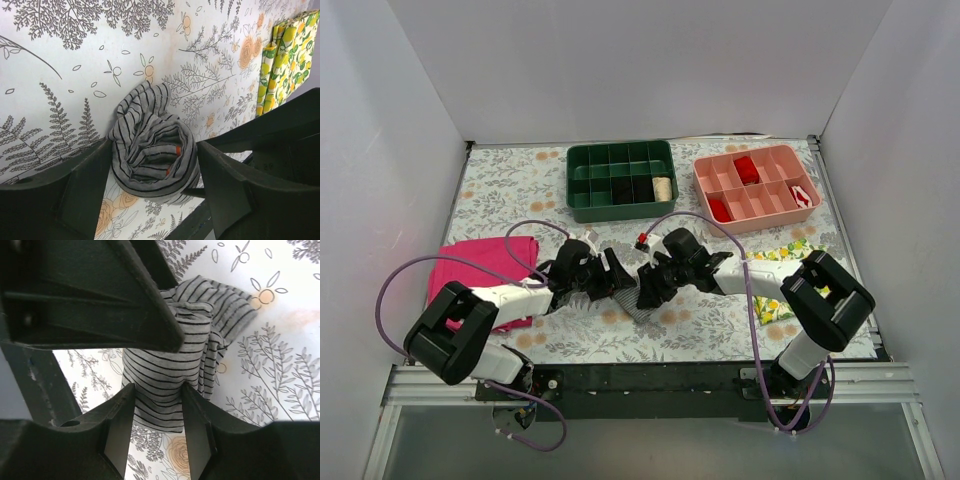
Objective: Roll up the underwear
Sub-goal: Roll the underwear to the center of the board, then pick up the underwear from the center of the board.
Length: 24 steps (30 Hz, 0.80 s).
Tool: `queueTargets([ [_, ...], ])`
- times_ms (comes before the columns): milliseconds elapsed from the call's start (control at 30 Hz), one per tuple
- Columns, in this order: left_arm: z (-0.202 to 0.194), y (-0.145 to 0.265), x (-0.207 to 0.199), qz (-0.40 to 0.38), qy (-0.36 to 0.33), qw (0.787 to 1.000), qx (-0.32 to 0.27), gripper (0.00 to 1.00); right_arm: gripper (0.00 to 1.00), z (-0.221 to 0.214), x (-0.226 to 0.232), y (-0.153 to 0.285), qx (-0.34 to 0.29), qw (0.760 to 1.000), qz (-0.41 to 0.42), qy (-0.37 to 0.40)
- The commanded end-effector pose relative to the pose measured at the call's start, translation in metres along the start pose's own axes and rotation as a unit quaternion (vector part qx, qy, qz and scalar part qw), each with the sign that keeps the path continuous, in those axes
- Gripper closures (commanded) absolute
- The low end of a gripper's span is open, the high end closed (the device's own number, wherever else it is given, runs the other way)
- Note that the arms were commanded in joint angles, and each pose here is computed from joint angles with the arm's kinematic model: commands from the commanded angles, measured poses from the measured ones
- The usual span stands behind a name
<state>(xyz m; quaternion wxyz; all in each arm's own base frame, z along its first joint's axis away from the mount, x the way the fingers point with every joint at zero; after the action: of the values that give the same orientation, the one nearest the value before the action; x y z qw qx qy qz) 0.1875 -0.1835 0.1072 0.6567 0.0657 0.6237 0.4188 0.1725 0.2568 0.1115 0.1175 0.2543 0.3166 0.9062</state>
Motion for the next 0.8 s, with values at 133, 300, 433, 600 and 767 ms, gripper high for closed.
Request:
queueTargets([
  [133,-0.003,-0.004,0.005,-0.009,0.012,1.0,-0.004,0.48,0.49,-0.007,0.001,-0.007,-0.006,0.998,0.043,-0.037],
  [300,-0.004,-0.005,0.004,-0.012,0.009,1.0,0.002,0.69,0.46,-0.008,-0.002,-0.005,-0.01,0.998,0.039,-0.047],
  [433,-0.005,-0.006,0.006,-0.007,0.007,1.0,0.01,0.78,0.38,-0.003,-0.001,0.0,-0.017,0.999,0.027,-0.042],
  [600,-0.006,-0.006,0.007,0.012,0.007,1.0,0.02,0.82,0.23,0.013,0.001,0.022,-0.04,0.998,-0.038,-0.009],
  [767,-0.005,-0.006,0.003,0.04,0.018,0.998,0.038,0.84,0.18,0.036,0.018,0.056,-0.072,0.987,-0.124,0.066],
])
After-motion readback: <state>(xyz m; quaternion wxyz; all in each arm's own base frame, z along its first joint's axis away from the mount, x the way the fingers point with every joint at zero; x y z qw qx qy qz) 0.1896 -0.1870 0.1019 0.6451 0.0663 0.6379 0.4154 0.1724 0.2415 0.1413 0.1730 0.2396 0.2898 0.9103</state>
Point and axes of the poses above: each gripper's point midway between its finger pads, its own y axis back along the fingers, its own x axis along the line the jaws close on, z = x × y, the point moved 10 cm from there along y, back along the fingers, and after that the axes turned 9 degrees about y, right-handed, at the moved point
